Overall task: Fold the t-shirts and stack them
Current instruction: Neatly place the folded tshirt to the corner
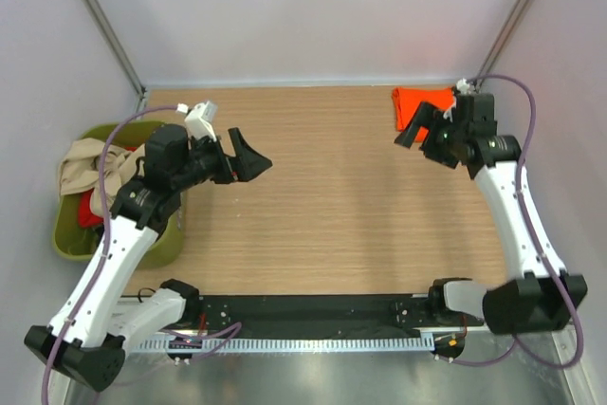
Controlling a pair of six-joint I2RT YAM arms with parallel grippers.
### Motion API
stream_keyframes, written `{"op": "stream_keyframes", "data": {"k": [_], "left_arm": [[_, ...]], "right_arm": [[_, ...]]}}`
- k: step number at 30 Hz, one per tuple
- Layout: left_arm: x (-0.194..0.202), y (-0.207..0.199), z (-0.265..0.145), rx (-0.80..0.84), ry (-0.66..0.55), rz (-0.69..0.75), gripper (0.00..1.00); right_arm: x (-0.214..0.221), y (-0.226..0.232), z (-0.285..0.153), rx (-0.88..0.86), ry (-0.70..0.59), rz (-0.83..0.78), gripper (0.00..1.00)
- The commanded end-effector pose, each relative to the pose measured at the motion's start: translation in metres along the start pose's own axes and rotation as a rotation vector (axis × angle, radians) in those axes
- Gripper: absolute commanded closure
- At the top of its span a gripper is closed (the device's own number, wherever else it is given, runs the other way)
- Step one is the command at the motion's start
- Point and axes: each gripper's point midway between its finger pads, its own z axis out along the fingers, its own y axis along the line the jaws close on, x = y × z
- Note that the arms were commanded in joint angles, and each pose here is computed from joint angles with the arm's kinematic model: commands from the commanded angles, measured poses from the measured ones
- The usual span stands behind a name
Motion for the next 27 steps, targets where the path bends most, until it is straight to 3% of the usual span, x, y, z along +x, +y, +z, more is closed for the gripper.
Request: {"op": "stream_keyframes", "data": {"k": [1, 5, 11, 27], "left_arm": [[-0.005, 0.009, -0.011, -0.044, -0.088, 0.043, 0.00], [-0.007, 0.009, -0.027, -0.045, -0.163, 0.065, 0.00], [0.003, 0.009, -0.034, -0.047, -0.149, 0.013, 0.00], [0.002, -0.007, -0.048, 0.009, -0.169, 0.014, 0.00]], "right_arm": [[0.026, 0.032, -0.046, -0.195, -0.022, 0.010, 0.00], [0.053, 0.026, -0.072, -0.206, 0.000, -0.012, 0.00], [0.054, 0.038, -0.100, -0.304, -0.089, -0.019, 0.00], [0.053, 0.035, -0.098, -0.300, -0.124, -0.022, 0.00]]}}
